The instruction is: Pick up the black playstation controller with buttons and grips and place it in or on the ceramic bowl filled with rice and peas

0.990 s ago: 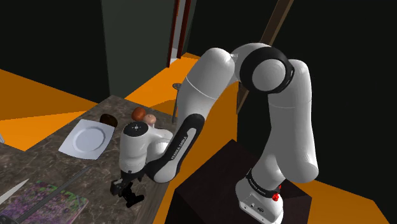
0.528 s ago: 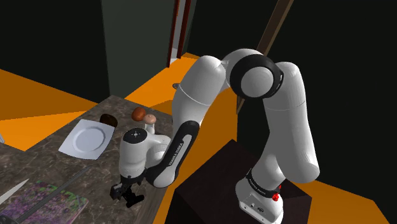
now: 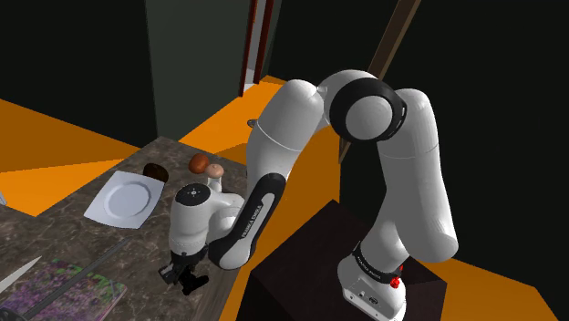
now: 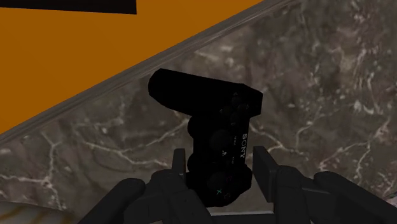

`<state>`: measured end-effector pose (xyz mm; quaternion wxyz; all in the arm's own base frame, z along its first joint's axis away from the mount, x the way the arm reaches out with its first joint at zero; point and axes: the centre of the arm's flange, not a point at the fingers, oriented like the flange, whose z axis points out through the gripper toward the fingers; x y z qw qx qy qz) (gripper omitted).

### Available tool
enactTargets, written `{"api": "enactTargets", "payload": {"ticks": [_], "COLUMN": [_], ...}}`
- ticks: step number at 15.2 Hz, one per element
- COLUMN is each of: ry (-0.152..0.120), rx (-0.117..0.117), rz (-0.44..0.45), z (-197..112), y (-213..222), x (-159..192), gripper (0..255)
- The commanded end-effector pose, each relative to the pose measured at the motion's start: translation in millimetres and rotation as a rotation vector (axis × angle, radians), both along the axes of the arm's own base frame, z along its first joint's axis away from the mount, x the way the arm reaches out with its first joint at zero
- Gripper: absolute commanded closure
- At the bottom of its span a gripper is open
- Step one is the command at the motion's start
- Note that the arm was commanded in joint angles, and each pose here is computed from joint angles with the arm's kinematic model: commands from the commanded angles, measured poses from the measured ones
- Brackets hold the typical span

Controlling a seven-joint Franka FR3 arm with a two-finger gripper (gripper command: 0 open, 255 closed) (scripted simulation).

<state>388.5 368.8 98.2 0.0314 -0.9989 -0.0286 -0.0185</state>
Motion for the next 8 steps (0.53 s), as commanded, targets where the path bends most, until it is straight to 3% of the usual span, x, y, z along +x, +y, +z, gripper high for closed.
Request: {"api": "enactTargets", "payload": {"ticks": [1,8], "ry": [0.006,0.006], "rx": [-0.009,-0.009], "rz": [-0.007,-0.007], "z": [-3.6,1.4], "y": [-4.3,-4.3], "x": [1.1,1.0], "gripper": [255,255]}}
